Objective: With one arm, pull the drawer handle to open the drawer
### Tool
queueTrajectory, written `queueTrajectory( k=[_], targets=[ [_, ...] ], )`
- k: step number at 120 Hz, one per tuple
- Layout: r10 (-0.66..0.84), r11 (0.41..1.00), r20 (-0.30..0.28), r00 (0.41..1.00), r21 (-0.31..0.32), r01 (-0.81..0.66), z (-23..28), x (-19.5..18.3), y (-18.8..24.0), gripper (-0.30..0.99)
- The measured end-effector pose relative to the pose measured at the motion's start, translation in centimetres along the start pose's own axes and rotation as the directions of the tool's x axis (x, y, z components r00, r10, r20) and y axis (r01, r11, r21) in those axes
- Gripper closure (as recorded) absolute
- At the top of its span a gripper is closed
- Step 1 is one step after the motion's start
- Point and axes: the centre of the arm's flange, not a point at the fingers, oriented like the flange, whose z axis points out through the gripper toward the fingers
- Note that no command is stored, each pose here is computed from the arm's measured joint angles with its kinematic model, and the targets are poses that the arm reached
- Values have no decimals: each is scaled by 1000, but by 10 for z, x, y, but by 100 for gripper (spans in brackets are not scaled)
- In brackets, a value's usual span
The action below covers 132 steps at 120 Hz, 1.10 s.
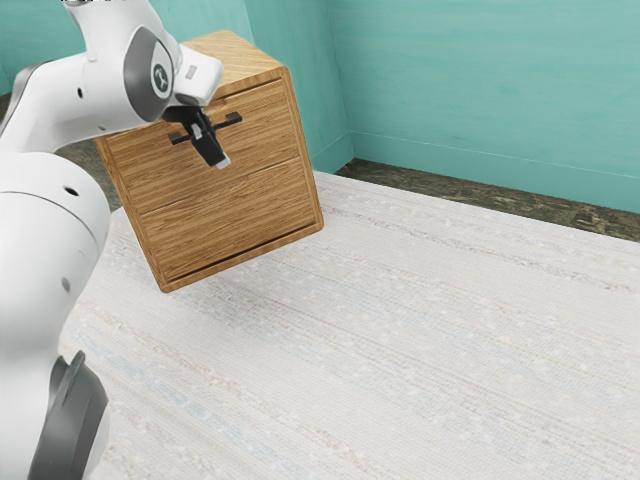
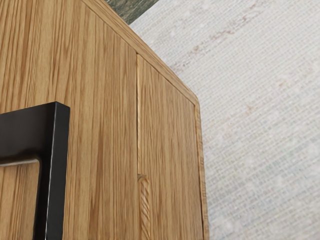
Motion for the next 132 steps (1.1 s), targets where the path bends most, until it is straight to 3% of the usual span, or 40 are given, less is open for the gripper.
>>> queueTrajectory(
  k=[41, 50, 53, 57, 59, 64, 71, 77, 87, 96, 117, 125, 132],
  targets=[
    [21, 999, -18, 1000, -26, -21, 4, 20, 20, 3],
    [32, 999, -29, 999, -37, -33, 3, 30, 29, -2],
    [34, 998, -34, 999, -42, -36, 3, 34, 33, -1],
    [46, 997, -46, 998, -52, -48, -2, 43, 42, 15],
    [70, 996, -64, 995, -56, -74, -7, 59, 54, 5],
    [147, 987, -123, 981, -43, -153, -38, 106, 87, 5],
    [247, 969, -201, 948, 36, -245, -112, 155, 121, 3],
    [294, 955, -229, 928, 96, -280, -166, 171, 139, 3],
    [307, 951, -219, 926, 106, -290, -198, 170, 149, 2],
    [300, 953, -172, 938, 89, -289, -217, 158, 152, 1],
    [254, 967, -53, 966, -7, -255, -234, 126, 153, 0],
    [252, 964, -65, 966, -68, -256, -257, 107, 158, 0],
    [264, 949, -111, 958, -150, -279, -274, 82, 161, 0]
  ],
)
